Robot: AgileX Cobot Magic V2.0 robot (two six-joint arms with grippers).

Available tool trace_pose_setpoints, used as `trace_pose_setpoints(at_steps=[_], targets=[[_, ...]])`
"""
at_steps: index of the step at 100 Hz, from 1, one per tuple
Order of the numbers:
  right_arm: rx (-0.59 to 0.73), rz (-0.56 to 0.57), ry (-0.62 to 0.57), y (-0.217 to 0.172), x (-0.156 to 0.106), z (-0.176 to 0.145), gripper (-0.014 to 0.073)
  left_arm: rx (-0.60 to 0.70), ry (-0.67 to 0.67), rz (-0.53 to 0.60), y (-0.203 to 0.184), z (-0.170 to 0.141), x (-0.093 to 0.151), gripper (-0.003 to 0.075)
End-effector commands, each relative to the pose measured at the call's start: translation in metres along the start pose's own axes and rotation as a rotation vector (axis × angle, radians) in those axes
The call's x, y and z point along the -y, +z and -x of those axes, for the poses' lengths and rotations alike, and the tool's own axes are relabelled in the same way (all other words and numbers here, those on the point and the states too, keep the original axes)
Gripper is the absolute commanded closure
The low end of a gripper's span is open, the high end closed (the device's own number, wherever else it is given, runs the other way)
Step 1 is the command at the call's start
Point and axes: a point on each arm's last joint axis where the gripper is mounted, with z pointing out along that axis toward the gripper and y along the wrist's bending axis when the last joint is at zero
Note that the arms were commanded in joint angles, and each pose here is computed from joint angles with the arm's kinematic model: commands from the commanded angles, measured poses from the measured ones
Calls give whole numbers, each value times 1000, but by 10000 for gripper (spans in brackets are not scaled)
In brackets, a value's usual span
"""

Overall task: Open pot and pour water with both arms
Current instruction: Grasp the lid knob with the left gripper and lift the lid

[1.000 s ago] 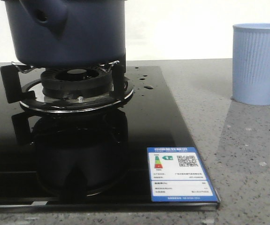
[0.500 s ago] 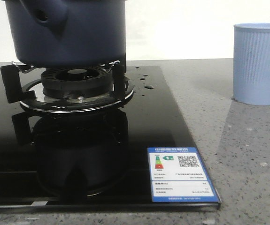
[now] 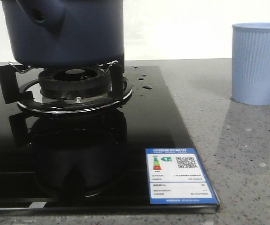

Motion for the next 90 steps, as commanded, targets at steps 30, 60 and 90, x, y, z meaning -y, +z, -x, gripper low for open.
trace_pose_setpoints(at_steps=[30,60,90], targets=[[-413,152,-5,31,-55,33,661,-535,389,-347,57,49,92,739],[-117,291,-572,27,-77,68,660,-363,816,-525,82,94,132,738],[-15,256,-633,26,-80,81,142,-300,1006,-510,119,105,120,132]])
